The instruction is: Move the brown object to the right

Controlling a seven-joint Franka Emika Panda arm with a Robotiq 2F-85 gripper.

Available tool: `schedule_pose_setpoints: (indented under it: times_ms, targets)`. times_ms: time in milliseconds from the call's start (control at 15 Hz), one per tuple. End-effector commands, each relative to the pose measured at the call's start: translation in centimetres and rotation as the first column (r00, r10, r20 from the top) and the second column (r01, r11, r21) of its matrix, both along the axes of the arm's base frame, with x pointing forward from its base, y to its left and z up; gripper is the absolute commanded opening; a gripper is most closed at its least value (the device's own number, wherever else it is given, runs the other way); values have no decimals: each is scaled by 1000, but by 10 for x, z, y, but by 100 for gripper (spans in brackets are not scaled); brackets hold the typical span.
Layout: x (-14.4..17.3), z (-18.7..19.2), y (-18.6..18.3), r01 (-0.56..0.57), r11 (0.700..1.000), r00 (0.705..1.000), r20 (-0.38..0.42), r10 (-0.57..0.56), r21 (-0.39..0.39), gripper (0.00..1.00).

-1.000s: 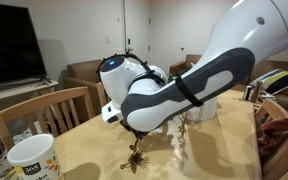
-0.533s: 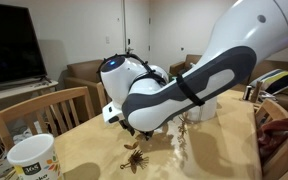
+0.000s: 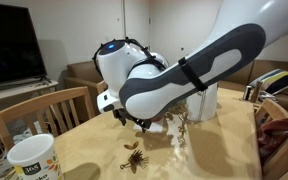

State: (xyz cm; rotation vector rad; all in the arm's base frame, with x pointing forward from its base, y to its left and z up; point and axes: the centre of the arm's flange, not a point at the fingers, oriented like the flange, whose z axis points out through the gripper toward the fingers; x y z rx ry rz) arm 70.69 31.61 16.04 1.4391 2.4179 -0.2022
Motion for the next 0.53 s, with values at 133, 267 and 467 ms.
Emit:
schedule_pose_setpoints:
  times_ms: [133,267,467]
  targets:
    - [-19,22,-10,-6,990,999,54,-1,142,100]
    - [-20,22,-12,0,986,998,68,-11,165,100]
    - [0,8,-3,-21,989,998,66,11,145,100]
